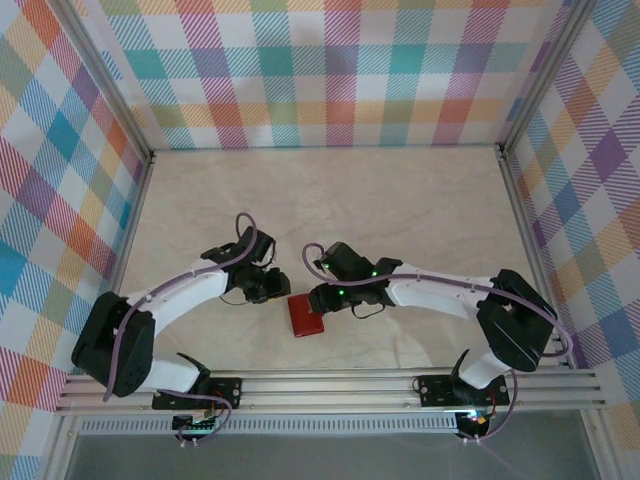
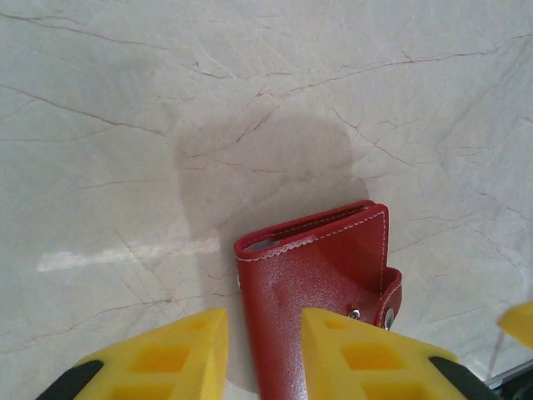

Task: Take the credit cards out of the card holder

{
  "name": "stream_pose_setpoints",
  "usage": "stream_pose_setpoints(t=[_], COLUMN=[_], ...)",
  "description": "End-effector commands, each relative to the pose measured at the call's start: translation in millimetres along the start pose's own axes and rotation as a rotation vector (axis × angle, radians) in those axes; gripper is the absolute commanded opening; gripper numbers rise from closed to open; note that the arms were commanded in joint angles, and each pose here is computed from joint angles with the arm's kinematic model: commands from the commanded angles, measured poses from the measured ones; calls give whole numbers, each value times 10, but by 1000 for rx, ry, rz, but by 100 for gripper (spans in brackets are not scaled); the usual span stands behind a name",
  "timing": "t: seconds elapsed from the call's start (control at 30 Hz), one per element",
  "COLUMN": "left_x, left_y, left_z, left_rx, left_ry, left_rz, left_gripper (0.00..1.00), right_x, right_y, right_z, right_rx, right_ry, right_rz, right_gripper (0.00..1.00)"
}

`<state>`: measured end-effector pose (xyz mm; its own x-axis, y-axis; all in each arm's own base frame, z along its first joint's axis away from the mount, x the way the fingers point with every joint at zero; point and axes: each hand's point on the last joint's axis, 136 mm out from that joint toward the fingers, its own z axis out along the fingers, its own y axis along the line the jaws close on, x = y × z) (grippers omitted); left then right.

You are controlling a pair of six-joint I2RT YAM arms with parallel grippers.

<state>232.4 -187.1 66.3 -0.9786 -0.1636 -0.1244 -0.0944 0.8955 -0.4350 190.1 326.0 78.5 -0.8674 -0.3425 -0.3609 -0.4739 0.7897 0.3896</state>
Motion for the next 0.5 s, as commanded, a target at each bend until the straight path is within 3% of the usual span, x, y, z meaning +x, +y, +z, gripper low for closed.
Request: stream_pose_setpoints(t=[0.0,0.13,0.47], left_x=[-4,5,-71], left_y=[87,145,241], left_z=[-46,-54,-249], left_rx=[-29,-43,-95], left_ry=[-45,-57,-146], left_rz=[11,0,-34], left_gripper=[31,31,33], right_x=[256,271,63], right_y=[-101,-166,89], right_z=[29,107,195], right_rx=[69,147,125], right_ry=[126,175,174], right_rz=[129,142,105], right_gripper=[56,60,69])
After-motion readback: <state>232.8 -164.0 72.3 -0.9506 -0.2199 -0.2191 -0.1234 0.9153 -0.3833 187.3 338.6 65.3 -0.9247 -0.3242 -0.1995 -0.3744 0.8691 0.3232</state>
